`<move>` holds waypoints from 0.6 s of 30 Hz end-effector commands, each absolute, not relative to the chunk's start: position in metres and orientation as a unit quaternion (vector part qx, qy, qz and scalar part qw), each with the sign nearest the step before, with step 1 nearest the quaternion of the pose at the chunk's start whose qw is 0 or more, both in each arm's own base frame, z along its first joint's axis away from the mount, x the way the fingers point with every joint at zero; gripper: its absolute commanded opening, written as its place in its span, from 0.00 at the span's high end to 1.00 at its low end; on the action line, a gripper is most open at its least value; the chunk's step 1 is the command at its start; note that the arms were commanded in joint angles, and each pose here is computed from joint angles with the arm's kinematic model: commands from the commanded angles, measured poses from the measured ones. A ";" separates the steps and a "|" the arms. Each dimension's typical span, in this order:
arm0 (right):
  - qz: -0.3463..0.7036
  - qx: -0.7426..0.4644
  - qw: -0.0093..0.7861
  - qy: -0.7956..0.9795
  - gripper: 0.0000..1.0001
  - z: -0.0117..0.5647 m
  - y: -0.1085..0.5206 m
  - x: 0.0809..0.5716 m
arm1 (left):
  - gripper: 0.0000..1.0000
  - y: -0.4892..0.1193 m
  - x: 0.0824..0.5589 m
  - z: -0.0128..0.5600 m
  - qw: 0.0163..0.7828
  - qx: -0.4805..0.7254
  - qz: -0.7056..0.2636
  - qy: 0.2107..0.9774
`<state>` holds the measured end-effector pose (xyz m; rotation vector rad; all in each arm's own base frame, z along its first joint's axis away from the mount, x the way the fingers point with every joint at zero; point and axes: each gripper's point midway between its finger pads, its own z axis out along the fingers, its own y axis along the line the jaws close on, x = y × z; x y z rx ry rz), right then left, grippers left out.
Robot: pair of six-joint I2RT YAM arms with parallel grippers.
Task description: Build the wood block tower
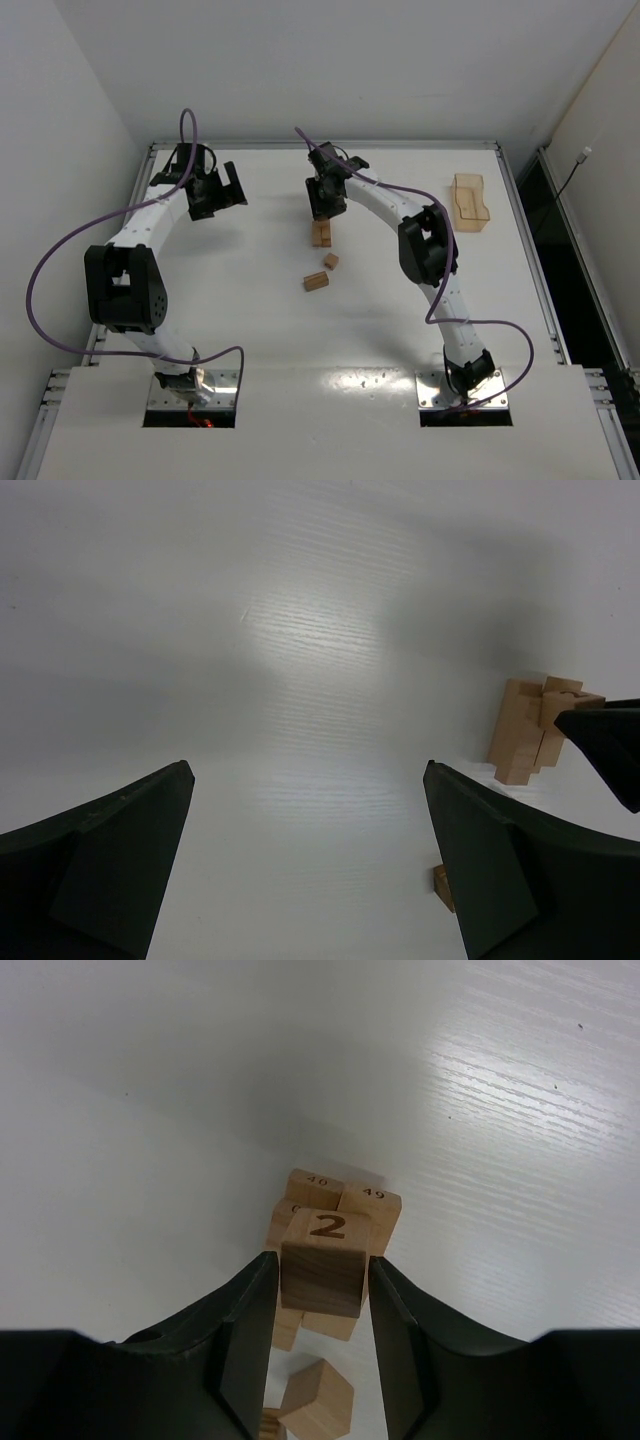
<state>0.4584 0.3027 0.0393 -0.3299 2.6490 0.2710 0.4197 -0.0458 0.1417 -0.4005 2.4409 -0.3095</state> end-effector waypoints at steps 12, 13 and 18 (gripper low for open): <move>0.104 -0.133 0.287 0.943 0.28 0.094 0.298 0.466 | 0.00 -0.049 0.429 0.153 0.337 -0.151 -0.131 0.920; 0.098 -0.130 0.298 0.940 0.28 0.102 0.295 0.468 | 0.00 -0.049 0.429 0.153 0.337 -0.151 -0.131 0.920; 0.134 -0.207 0.338 0.908 0.30 0.159 0.295 0.449 | 0.00 -0.050 0.425 0.161 0.347 -0.148 -0.137 0.916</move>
